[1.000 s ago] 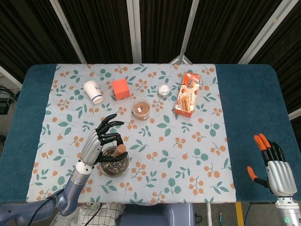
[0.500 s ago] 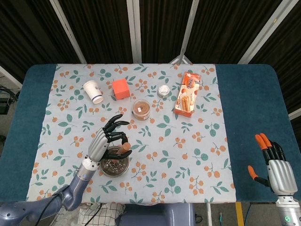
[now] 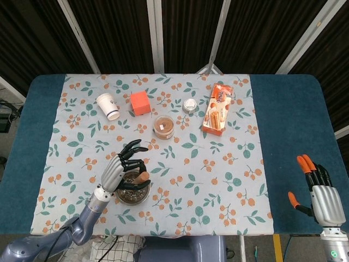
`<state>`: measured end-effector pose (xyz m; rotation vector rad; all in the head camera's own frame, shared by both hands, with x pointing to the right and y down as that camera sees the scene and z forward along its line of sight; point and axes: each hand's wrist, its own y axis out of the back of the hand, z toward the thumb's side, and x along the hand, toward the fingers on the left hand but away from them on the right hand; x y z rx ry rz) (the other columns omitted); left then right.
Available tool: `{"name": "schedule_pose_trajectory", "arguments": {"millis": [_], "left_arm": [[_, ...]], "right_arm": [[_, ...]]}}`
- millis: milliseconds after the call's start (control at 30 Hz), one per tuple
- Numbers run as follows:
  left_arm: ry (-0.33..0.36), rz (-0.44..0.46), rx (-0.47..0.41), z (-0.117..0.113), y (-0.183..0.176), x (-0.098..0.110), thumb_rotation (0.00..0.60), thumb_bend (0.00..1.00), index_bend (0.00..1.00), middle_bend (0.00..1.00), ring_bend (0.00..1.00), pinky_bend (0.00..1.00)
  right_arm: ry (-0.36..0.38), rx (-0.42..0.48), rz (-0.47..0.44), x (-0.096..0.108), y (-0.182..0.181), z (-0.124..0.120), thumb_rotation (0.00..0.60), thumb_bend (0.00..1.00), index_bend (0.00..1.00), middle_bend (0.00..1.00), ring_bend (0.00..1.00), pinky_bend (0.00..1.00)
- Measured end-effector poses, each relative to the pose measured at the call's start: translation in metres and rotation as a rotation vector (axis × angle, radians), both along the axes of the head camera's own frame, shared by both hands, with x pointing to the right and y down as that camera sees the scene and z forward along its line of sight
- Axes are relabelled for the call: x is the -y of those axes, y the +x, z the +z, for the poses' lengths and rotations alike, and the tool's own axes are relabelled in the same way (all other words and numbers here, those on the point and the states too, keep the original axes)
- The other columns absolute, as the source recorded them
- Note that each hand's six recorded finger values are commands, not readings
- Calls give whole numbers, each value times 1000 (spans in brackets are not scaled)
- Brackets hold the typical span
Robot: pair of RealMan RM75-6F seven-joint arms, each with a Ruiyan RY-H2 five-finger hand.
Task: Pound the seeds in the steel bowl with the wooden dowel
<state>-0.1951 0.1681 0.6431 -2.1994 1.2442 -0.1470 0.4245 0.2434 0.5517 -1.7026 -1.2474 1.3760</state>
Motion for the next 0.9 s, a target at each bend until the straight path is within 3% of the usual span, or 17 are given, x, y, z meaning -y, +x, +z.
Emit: {"name": "schedule_pose_trajectory", "arguments": {"millis": [400,633,900], "left_arm": [[-9,-20,-26,1,-6,-8,600,587,651,729,235,114],[18,-26,-75,-13,4,2,600,587,651,729,235,115],[23,-25,-53,-11,12,13,600,587,651,729,238,115]], "right_arm": [[7,1,-2,0,-1,-1,600,367,0,0,0,0],[7,3,0,0,0,-1,600,367,0,0,0,0],[-3,8,4,1,0,1,600,367,0,0,0,0]]}}
